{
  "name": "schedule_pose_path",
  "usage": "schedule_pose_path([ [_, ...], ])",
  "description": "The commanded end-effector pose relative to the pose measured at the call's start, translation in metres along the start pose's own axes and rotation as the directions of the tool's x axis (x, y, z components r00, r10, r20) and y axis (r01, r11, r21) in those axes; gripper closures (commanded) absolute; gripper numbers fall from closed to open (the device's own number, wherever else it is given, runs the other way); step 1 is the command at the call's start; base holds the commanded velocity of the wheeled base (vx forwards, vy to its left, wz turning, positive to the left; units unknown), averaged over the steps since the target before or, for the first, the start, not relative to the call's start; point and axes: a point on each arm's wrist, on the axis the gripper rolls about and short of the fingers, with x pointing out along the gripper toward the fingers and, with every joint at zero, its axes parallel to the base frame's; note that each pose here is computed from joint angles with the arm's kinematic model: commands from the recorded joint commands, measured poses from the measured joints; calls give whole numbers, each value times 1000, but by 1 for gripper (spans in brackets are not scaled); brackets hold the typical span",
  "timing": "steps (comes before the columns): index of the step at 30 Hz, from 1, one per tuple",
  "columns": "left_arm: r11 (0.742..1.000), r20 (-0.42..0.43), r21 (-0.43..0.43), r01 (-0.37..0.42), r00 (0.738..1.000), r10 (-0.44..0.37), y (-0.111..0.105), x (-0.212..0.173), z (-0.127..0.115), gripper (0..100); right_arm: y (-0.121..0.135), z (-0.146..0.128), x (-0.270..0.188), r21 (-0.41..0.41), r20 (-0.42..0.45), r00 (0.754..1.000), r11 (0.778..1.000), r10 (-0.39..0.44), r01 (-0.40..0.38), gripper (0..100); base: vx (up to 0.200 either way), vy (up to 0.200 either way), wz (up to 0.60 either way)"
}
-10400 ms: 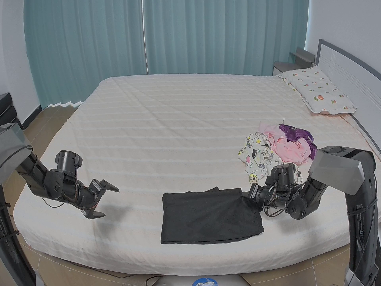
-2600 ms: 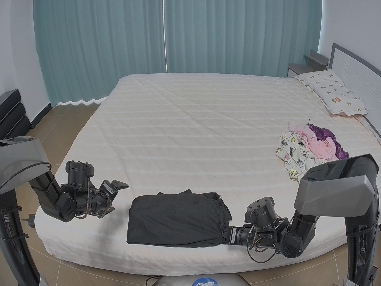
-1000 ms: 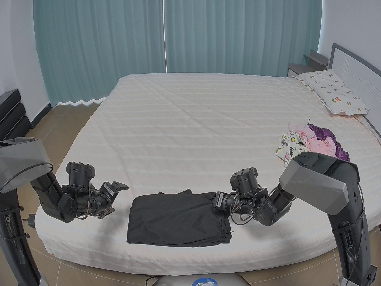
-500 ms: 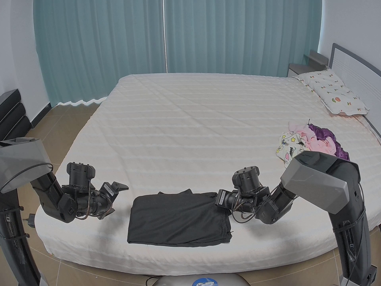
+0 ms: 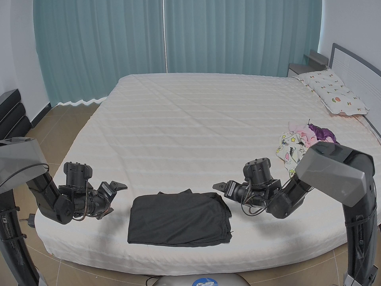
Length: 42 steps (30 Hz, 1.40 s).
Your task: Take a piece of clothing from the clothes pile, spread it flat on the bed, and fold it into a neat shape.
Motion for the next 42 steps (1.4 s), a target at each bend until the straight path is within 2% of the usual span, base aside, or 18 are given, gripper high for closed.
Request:
schedule_pose_path([
  [1, 995, 55, 32, 90, 994, -91, -20, -35, 3, 0, 0, 29, -65, 35, 94, 995, 999, 22, -26, 0, 0, 0, 0],
  [2, 989, 97, 55, 138, 985, -143, -32, -54, 6, 0, -1, 31, -110, 27, 164, 985, 998, 47, -52, 0, 0, 0, 0],
  [4, 986, 110, 62, 153, 981, -159, -35, -62, 7, 0, -1, 31, -125, 19, 189, 981, 998, 48, -52, 0, 0, 0, 0],
  [6, 970, 148, 133, 204, 964, -223, -43, -97, 2, 0, -4, 27, -183, -32, 283, 958, 998, 52, -45, 0, 0, 0, 0],
  [11, 942, 204, 213, 259, 931, -302, -48, -140, -6, 0, -9, 23, -241, -83, 368, 926, 995, 83, -56, 0, 0, 0, 0],
  [13, 913, 265, 273, 302, 889, -374, -53, -177, -12, 0, -14, 19, -276, -136, 445, 889, 989, 105, -49, 0, 0, 0, 0],
  [14, 912, 267, 276, 305, 887, -377, -53, -178, -12, 0, -15, 19, -278, -140, 450, 887, 989, 106, -47, 0, 0, 0, 0],
  [15, 902, 302, 308, 301, 868, -393, -55, -198, -16, 0, -19, 15, -297, -169, 504, 857, 985, 107, -23, 0, 0, 0, 0],
  [17, 898, 338, 346, 273, 856, -391, -52, -220, -23, 0, -26, 8, -318, -197, 553, 827, 980, 106, 6, 0, 0, 0, 0],
  [20, 888, 368, 375, 267, 836, -407, -50, -239, -29, 0, -32, -1, -333, -214, 582, 806, 977, 109, 23, 0, 0, 0, 0],
  [21, 875, 380, 397, 277, 818, -431, -46, -253, -36, 0, -37, -9, -345, -227, 607, 786, 973, 113, 35, 0, 0, 0, 0],
  [24, 846, 404, 451, 284, 781, -477, -35, -278, -50, 0, -46, -26, -362, -257, 637, 761, 965, 124, 58, 0, 0, 0, 0],
  [28, 808, 417, 545, 224, 764, -493, -10, -294, -72, 0, -57, -50, -382, -279, 646, 751, 958, 138, 64, 0, 0, 0, 0],
  [34, 750, 450, 643, 158, 714, -536, 31, -303, -100, 0, -77, -86, -400, -278, 620, 775, 958, 121, 72, 0, 0, 0, 0],
  [37, 742, 497, 660, 117, 673, -548, 43, -310, -109, 0, -87, -103, -406, -294, 624, 773, 951, 115, 96, 0, 0, 0, 0],
  [39, 746, 515, 659, 97, 665, -541, 46, -311, -111, 0, -90, -108, -408, -301, 631, 768, 947, 113, 108, 0, 0, 0, 0],
  [40, 751, 543, 659, 51, 658, -521, 54, -313, -116, 0, -99, -121, -407, -313, 638, 763, 941, 106, 130, 0, 0, 0, 0],
  [42, 721, 548, 693, 4, 647, -530, 66, -317, -125, 0, -106, -131, -405, -326, 647, 759, 928, 79, 181, 0, 0, 0, 0],
])
